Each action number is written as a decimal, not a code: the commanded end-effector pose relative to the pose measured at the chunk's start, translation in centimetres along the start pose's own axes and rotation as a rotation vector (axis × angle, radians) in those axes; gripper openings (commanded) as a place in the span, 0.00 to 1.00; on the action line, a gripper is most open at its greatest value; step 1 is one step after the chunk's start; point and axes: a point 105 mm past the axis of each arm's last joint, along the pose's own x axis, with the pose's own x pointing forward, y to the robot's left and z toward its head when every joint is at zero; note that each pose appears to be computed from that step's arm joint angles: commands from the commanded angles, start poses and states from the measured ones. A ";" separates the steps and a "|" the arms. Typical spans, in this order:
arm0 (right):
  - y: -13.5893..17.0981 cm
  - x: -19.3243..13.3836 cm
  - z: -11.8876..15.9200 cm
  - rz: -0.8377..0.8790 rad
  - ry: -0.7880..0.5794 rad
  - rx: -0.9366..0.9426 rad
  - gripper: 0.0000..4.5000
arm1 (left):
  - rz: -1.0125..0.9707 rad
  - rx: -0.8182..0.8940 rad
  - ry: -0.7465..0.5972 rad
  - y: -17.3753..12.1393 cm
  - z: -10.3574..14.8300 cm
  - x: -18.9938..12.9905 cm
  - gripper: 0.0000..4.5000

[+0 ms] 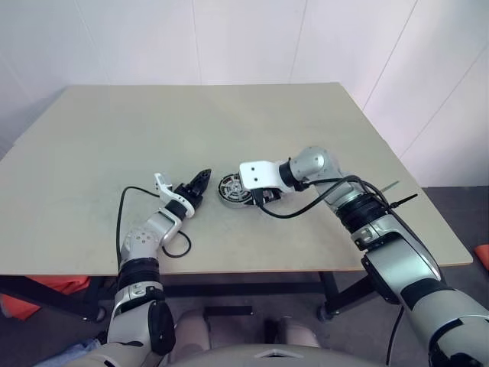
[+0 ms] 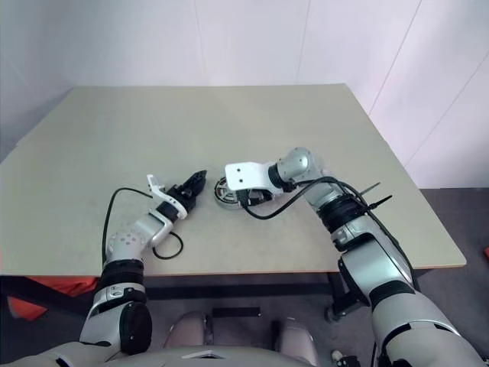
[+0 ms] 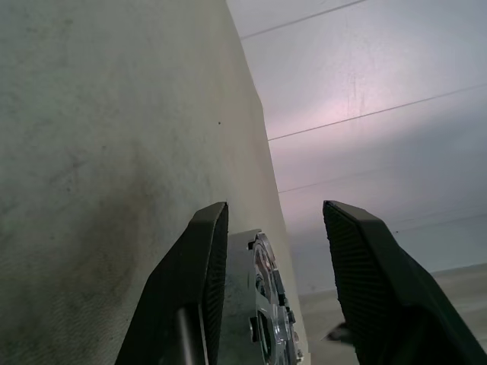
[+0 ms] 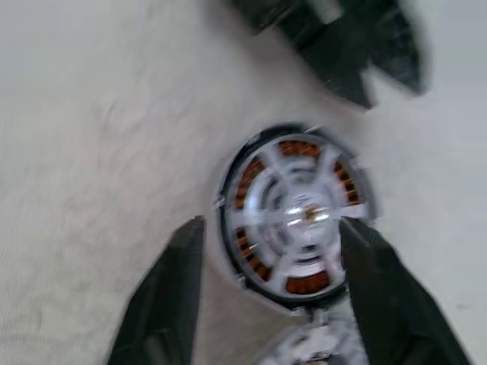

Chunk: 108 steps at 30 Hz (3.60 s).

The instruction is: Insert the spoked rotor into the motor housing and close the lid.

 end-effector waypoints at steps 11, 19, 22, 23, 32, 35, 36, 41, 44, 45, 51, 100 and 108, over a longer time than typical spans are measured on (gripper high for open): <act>-1.2 -8.2 -5.5 -0.471 -0.330 1.561 0.84 | -0.047 0.072 0.067 -1.4 -0.2 0.7 0.47; 4.4 -8.1 -8.7 -0.605 -0.424 1.954 0.84 | -0.048 0.096 0.146 -1.5 -0.9 1.4 0.47; 5.7 -7.0 -8.5 -0.622 -0.435 1.992 0.84 | -0.050 0.104 0.161 -1.6 -1.0 1.7 0.47; 6.1 -6.6 -8.3 -0.618 -0.438 2.002 0.84 | -0.051 0.108 0.165 -1.6 -1.0 1.7 0.47; 4.8 -4.6 -7.0 -0.539 -0.502 2.085 0.84 | -0.043 0.130 0.172 -1.5 -0.6 1.4 0.47; 3.4 -4.1 -7.0 -0.543 -0.553 2.082 0.84 | -0.037 0.134 0.166 -1.5 -0.4 1.2 0.47; 3.0 -3.9 -7.1 -0.545 -0.567 2.080 0.84 | -0.037 0.135 0.165 -1.5 -0.3 1.1 0.47; 1.8 -2.5 -6.8 -0.536 -0.600 2.048 0.84 | -0.028 0.141 0.159 -1.4 -0.2 0.7 0.47; 1.0 -2.1 -6.4 -0.536 -0.633 2.016 0.84 | -0.025 0.143 0.157 -1.4 -0.2 0.6 0.47; 0.6 -2.1 -6.1 -0.533 -0.654 2.001 0.84 | -0.023 0.145 0.159 -1.4 -0.2 0.6 0.47; -2.1 -3.5 -2.6 -0.480 -0.823 1.826 0.84 | -0.016 0.149 0.170 -1.3 -0.5 0.8 0.47; 0.4 3.2 -1.6 -0.536 -0.269 0.616 0.99 | 0.050 0.215 0.066 0.2 3.6 -1.0 0.47; 0.5 3.6 -2.6 -0.535 -0.248 0.685 0.99 | 0.052 0.218 0.070 0.2 3.5 -0.8 0.47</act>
